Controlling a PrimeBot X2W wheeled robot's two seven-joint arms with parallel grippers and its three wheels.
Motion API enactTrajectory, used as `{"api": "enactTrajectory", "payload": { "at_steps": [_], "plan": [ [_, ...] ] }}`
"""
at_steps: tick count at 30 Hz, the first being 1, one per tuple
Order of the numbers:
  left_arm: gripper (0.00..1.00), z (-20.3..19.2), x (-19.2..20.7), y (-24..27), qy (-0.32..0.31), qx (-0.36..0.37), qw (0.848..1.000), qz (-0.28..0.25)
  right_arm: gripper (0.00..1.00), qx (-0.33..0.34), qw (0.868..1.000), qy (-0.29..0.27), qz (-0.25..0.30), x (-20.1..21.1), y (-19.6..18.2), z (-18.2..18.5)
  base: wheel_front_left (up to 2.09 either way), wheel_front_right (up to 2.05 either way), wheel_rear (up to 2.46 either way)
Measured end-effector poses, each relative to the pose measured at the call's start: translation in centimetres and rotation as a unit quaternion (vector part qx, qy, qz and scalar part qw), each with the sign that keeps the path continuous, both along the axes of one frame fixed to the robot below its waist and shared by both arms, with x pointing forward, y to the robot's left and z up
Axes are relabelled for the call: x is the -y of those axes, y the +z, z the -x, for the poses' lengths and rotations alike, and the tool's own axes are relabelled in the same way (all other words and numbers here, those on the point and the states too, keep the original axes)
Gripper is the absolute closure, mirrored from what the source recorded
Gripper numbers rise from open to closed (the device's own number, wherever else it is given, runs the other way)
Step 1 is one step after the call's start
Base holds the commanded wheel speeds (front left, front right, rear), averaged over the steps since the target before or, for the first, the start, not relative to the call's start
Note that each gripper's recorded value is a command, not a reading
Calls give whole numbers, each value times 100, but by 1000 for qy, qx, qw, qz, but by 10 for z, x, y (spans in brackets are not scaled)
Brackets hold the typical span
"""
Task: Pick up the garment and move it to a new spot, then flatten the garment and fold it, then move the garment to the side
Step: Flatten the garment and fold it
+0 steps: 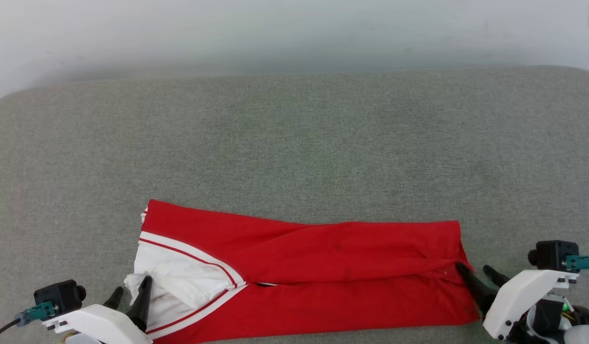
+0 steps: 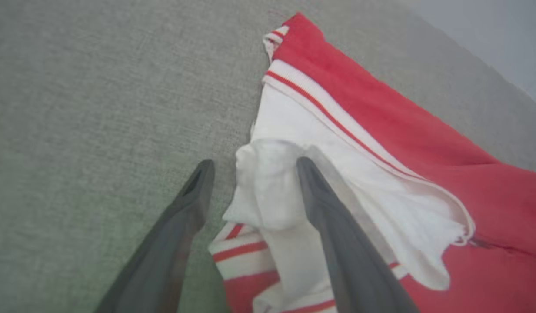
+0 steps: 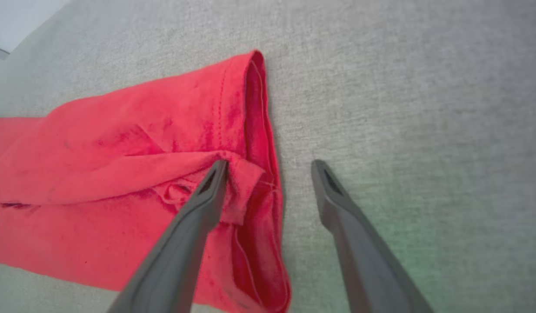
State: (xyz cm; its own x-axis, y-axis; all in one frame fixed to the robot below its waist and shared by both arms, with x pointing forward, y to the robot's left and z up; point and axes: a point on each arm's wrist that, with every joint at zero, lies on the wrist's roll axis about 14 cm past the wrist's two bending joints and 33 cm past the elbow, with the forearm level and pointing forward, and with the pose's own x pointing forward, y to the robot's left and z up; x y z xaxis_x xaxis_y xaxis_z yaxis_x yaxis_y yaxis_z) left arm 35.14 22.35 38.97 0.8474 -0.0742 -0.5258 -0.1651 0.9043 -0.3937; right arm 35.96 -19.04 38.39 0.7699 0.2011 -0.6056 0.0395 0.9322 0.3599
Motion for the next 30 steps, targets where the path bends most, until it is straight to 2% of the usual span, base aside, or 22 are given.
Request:
{"api": "enactTrajectory", "payload": {
  "at_steps": [5,10,11,12,13,20,25,30],
  "plan": [
    [0,-26,9,38,-19,97,994,-39,0,35,999,-7,11,15,27,-8,0,0,0],
    [0,-42,22,87,-28,205,976,-64,0,37,999,-5,23,29,46,-16,0,0,0],
    [0,-42,22,87,-28,205,976,-64,0,37,999,-5,23,29,46,-16,0,0,0],
    [0,-46,27,112,-28,256,963,-82,0,7,1000,11,23,26,43,-17,0,0,0],
    [0,-46,27,119,-25,270,958,-89,0,-2,1000,19,22,22,42,-18,0,0,0],
    [0,-45,27,143,-13,319,939,-125,0,-79,995,63,7,-7,18,-18,0,0,0],
    [0,-45,25,144,-6,326,935,-142,0,-140,986,85,-17,-29,-11,-14,0,0,0],
    [0,-43,23,137,-6,319,936,-149,0,-178,978,99,-40,-41,-25,-13,0,0,0]
  ]
}}
